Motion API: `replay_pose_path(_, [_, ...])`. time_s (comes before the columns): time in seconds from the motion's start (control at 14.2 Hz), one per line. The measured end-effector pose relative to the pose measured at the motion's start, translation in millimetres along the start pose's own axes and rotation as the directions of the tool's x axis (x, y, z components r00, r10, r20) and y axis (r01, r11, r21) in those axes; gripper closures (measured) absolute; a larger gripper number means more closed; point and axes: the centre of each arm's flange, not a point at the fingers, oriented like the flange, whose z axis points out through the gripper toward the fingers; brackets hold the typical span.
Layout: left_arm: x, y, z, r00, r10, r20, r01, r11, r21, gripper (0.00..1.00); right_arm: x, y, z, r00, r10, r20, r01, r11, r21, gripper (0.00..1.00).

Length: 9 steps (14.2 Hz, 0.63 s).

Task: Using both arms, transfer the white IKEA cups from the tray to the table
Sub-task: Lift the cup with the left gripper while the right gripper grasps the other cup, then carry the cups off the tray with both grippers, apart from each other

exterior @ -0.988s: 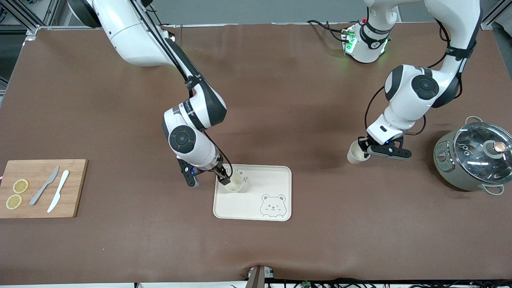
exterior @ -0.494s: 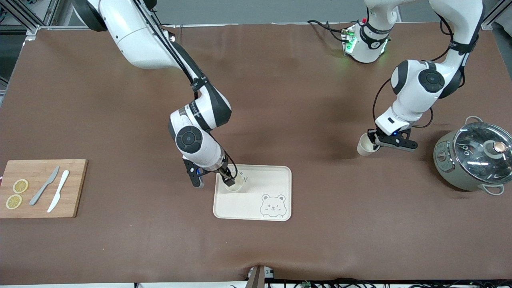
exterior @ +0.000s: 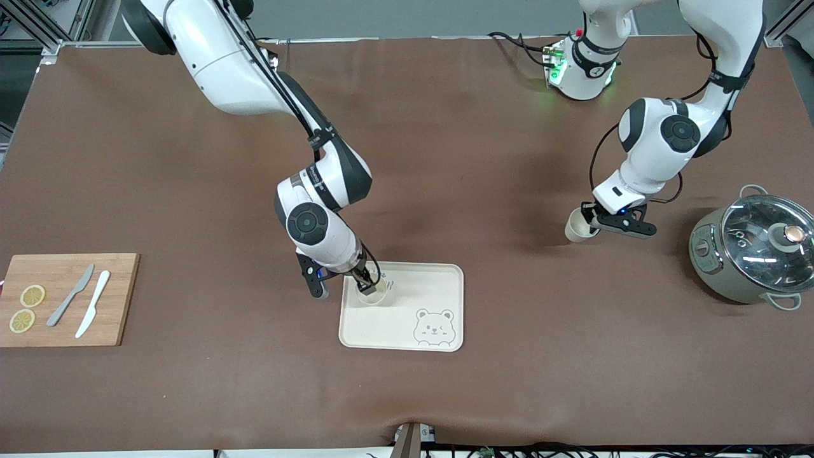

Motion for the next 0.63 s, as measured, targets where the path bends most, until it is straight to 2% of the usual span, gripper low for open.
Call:
replay_pose_path(0.21, [-2,1,12,1.000,-0.003,0.002,0.003,1.000,-0.014,0.96,1,0,4,1.000,0.013,-0.001,-0.013,1.000,0.001,0.60])
replay_pose_path(0.42, [-3,2,19,1.000,-0.005,-0.002,0.005,1.000,-0.022,0.96,2,-1,3,1.000,0.009,-0.011,-0.009,1.000,0.005,0.92])
replay_pose_path(0.49, [-3,2,20,1.000,-0.006,-0.004,0.005,1.000,-0.023,0.96,3,-2,1,1.000,0.010,-0.013,-0.010,1.000,0.010,0.97])
replay_pose_path(0.63, [-3,2,21,1.000,-0.006,-0.008,0.006,1.000,-0.023,0.96,5,-3,0,1.000,0.011,-0.016,-0.010,1.000,0.012,0.97])
